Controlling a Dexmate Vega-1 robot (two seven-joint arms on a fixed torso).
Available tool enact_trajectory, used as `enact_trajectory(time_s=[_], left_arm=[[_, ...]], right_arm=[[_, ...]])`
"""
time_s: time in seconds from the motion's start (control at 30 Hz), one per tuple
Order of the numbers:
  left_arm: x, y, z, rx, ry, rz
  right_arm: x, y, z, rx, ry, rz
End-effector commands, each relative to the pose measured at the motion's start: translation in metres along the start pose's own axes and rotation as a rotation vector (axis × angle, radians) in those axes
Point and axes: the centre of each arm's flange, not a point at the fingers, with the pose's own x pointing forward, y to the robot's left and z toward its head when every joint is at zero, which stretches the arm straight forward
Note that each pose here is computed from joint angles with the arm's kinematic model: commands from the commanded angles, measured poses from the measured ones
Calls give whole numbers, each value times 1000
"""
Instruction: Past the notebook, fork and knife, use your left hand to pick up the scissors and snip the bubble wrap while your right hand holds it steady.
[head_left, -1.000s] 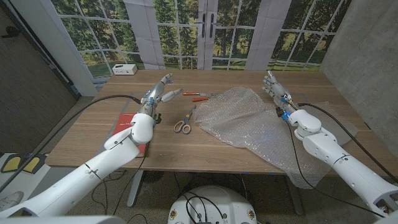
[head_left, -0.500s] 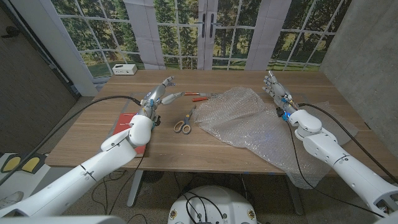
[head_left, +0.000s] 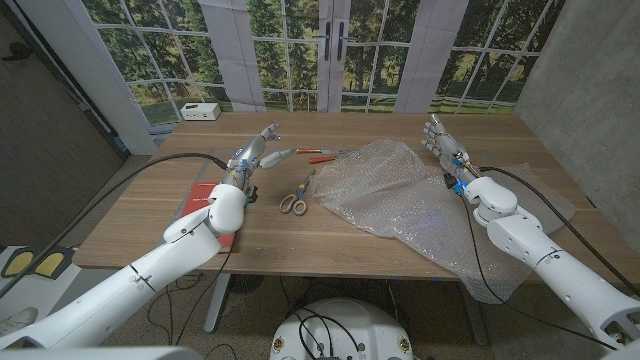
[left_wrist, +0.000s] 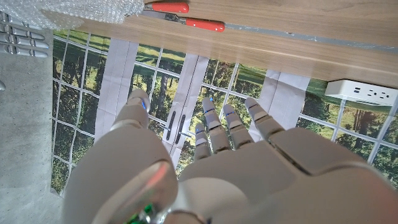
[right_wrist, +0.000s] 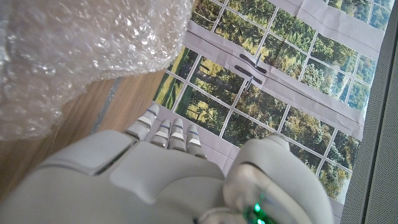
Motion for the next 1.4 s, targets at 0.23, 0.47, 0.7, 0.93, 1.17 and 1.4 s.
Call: enact_trajectory(time_s=[0.23, 0.47, 0.7, 0.93, 1.17, 1.4], left_arm=[[-5, -7, 8, 18, 20, 11], [-6, -9, 13, 52, 52, -9], [-8, -14, 19, 106, 58, 21], [-8, -13, 20, 126, 42, 0], [-7, -12, 22, 149, 63, -21], [-7, -14, 23, 143, 104, -33]], right_arm=[[2, 2, 1, 2, -1, 4], [1, 3, 1, 6, 2, 5], [0, 3, 1, 8, 5, 4], [0, 3, 1, 8, 2, 8], [1, 3, 2, 6, 0, 16], [1, 2, 2, 12, 6, 13]])
